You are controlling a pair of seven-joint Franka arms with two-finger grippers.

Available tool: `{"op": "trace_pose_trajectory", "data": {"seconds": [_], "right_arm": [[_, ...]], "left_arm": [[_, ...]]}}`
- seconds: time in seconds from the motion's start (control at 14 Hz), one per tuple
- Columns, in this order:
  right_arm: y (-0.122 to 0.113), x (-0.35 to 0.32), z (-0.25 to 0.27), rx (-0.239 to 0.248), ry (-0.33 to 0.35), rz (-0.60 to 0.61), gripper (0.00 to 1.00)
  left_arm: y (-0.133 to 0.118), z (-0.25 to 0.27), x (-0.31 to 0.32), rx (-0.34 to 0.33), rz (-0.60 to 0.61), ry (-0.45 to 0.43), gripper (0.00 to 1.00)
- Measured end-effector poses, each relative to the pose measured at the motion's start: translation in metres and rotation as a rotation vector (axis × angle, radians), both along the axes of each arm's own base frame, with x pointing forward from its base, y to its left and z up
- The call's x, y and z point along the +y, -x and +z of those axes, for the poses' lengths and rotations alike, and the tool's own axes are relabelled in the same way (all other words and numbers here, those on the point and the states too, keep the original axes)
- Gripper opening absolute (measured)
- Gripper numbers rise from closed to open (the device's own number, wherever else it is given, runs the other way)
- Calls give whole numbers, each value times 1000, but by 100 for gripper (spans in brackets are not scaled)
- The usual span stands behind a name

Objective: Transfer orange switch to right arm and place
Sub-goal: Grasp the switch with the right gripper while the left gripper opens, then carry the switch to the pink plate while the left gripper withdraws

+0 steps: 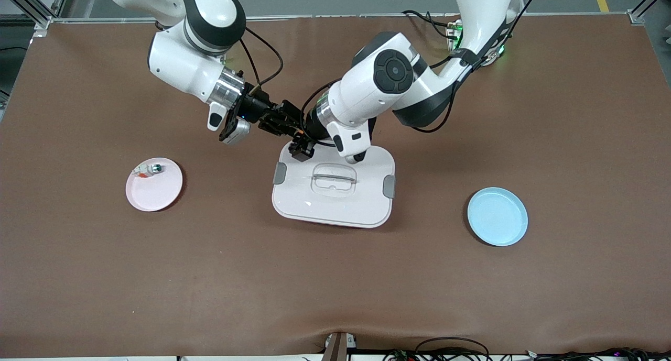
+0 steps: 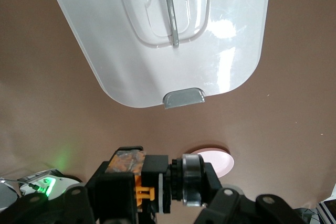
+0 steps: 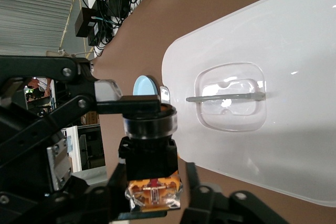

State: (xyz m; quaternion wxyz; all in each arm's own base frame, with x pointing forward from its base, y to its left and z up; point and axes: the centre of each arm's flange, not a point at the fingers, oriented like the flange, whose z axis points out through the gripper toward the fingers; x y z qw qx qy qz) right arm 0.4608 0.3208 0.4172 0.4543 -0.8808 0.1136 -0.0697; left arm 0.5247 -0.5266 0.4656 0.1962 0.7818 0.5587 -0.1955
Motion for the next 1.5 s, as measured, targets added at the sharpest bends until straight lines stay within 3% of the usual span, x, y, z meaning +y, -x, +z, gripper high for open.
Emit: {"op": "trace_pose_trajectory", "data": {"seconds": [0.07,0.43,0.5,0.64,0.79,1.0,1.22,1.5], "right_arm": [[0,0,0,-2,1,-1,41],[1,1,1,-9,6,-7,42],[2,2,0,-9,6,-5,42],[4,4,-2,-6,9,0,41],[4,5,-1,-13,11,6,41],[-2,1,2,-115,49,67,41],[-11,-6,-4,-243,178,199,41],[-28,-29,-17,-310,371,409,41]], "left_arm": [[0,0,0,1,1,1,72],[-1,0,1,1,2,1,72],[-1,0,1,0,1,2,77],[-2,4,1,-5,3,6,96],[-4,7,2,-9,6,11,100],[-9,15,9,-20,18,16,100],[-32,41,45,-74,44,-1,100],[-52,75,111,-187,-117,-123,100]]}}
